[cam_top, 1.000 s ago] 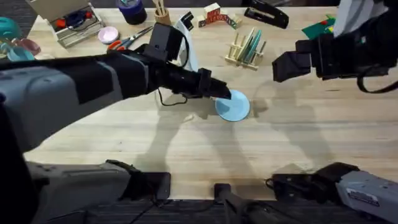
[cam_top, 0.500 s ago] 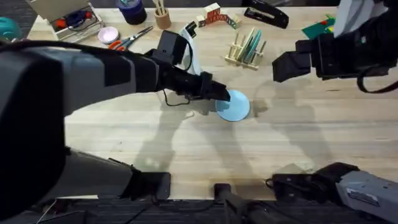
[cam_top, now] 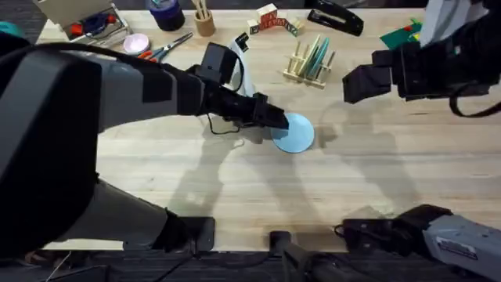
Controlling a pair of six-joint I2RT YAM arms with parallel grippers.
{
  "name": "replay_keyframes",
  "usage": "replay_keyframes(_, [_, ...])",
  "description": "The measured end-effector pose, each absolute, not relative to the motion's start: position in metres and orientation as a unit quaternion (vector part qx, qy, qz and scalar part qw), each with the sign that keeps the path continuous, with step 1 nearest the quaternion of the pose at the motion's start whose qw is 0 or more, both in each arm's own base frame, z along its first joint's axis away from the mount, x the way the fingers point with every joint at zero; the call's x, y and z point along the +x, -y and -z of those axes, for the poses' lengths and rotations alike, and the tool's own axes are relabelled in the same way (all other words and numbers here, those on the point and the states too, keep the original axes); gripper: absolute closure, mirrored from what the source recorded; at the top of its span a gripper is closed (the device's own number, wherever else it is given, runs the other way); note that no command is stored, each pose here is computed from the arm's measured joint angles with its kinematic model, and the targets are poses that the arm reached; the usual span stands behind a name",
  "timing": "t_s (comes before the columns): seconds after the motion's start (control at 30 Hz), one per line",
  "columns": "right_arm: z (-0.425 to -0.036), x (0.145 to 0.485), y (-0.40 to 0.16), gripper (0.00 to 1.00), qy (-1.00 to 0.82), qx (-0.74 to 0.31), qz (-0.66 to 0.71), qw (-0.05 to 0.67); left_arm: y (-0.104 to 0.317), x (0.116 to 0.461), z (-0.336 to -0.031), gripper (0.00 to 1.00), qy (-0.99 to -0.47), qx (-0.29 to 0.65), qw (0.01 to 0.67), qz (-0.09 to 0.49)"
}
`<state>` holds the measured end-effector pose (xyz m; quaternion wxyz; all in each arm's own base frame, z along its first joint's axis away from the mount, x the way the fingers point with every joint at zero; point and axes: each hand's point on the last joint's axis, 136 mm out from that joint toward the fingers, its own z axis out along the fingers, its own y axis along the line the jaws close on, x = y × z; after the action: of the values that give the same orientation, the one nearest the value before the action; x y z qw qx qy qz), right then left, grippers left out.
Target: Pick up the plates from the table one by one and place each into a slot on the dish rack.
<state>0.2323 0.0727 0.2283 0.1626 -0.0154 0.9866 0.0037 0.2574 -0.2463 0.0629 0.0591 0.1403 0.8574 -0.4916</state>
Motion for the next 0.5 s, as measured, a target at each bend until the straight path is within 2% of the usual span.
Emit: replay_keyframes(0.5, [-0.228, 0.232, -0.073, 0.006, -0.987, -0.015, -0.004, 0.163, 0.244, 0.257, -0.048, 0.959, -0.864, 0.133, 0.05, 0.483])
